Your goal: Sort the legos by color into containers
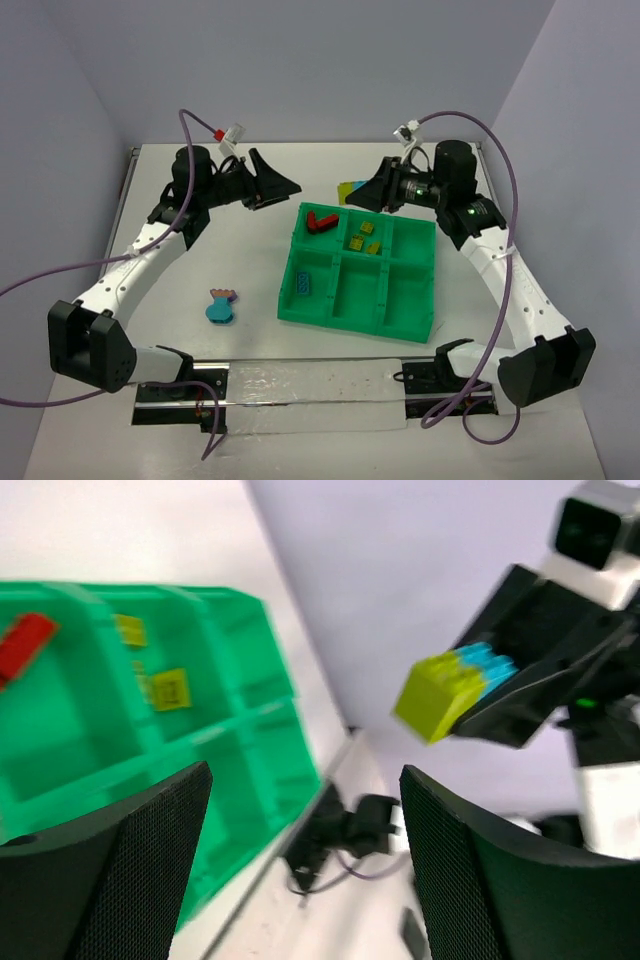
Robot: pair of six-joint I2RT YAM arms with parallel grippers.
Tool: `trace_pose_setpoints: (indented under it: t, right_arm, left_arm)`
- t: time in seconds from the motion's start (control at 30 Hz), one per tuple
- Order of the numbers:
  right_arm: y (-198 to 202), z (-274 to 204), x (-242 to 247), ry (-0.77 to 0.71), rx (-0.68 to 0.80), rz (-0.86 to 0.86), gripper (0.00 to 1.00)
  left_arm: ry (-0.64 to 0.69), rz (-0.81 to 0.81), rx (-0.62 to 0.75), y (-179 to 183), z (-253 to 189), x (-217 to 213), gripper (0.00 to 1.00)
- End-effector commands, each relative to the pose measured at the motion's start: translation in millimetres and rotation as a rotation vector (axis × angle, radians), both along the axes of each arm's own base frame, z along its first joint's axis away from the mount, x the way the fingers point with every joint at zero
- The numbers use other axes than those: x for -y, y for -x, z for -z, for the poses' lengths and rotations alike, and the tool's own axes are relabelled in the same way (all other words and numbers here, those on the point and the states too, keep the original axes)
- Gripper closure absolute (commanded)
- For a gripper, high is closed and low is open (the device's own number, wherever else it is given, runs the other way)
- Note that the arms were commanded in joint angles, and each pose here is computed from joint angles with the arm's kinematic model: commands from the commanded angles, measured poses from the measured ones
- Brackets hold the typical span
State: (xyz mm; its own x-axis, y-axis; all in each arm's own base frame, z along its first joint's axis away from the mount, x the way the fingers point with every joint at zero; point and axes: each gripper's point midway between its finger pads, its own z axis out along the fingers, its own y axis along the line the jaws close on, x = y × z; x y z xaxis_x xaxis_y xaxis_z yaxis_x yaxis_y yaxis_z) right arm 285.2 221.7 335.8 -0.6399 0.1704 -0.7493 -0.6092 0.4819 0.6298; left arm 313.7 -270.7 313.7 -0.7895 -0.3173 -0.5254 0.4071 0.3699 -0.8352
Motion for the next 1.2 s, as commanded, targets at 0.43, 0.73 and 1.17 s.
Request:
trace_pose_setpoints:
  t: [0.43, 0.73, 1.17]
  right_arm:
    - [25.4, -31.2, -76.6, -0.091, 0.105, -0.353, 1.00]
    - [31.5, -33.2, -80.0, -0.110, 0.102, -0.395, 1.00]
    - [30.5, -26.2, -85.9, -0.097, 0.075, -0.417, 1.00]
  left_arm:
    - [0.169, 0.408, 0.225, 67.4, -48.2, 9.9, 0.17]
    - [0.126, 0.404, 0.219, 60.9, -39.3, 15.2, 0.23]
    - [0.167, 0.433, 0.233, 64.8, -50.2, 28.5, 0.41]
